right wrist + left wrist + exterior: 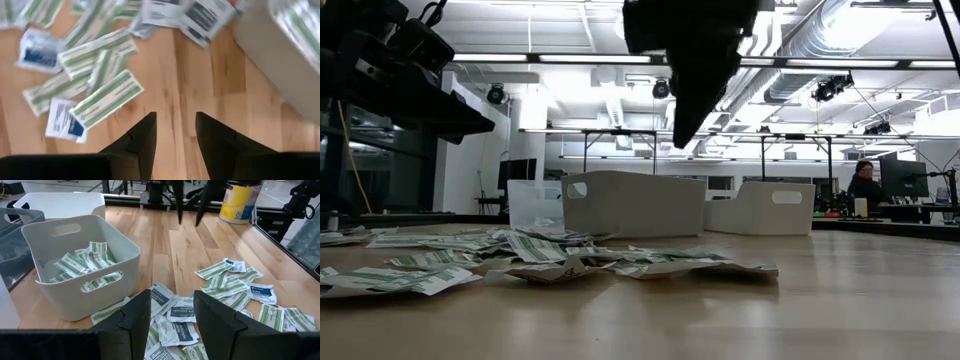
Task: Pick & Place First Aid Supplies
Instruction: Put the bandage pack into the gray bin
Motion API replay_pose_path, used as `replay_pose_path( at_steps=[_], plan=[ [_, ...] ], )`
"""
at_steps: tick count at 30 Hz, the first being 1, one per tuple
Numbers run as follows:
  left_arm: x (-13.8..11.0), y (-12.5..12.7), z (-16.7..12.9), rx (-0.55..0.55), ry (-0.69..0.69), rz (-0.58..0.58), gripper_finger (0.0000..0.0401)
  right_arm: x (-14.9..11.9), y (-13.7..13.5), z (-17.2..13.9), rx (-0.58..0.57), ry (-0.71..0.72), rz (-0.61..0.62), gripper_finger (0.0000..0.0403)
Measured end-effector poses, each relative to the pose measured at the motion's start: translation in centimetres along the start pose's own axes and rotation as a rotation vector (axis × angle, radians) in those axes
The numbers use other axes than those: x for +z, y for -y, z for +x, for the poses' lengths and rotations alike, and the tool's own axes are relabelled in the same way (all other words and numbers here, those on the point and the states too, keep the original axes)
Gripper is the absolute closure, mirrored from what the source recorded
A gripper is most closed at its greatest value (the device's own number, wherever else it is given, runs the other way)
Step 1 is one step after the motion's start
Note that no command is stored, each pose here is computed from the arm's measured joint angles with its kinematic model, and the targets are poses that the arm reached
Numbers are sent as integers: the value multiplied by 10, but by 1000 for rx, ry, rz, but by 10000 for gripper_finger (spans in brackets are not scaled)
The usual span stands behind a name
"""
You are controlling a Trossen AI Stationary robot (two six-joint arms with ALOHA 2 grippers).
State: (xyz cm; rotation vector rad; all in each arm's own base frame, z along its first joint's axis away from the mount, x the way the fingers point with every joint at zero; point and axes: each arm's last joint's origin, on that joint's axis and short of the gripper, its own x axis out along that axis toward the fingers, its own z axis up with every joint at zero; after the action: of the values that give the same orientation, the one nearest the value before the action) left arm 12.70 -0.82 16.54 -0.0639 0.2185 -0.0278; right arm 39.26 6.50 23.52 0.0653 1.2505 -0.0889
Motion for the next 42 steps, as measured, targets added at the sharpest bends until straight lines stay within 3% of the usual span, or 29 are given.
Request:
replay_pose_path(
  at_steps=[9,23,42],
  plan=[
    [0,0,0,0,0,0,252,0,-26,35,41,-11,-194,274],
    [0,0,0,0,0,0,252,1,-30,73,82,-46,-222,274],
    [0,0,0,0,1,0,252,-2,-35,110,36,-82,-229,274]
  ],
)
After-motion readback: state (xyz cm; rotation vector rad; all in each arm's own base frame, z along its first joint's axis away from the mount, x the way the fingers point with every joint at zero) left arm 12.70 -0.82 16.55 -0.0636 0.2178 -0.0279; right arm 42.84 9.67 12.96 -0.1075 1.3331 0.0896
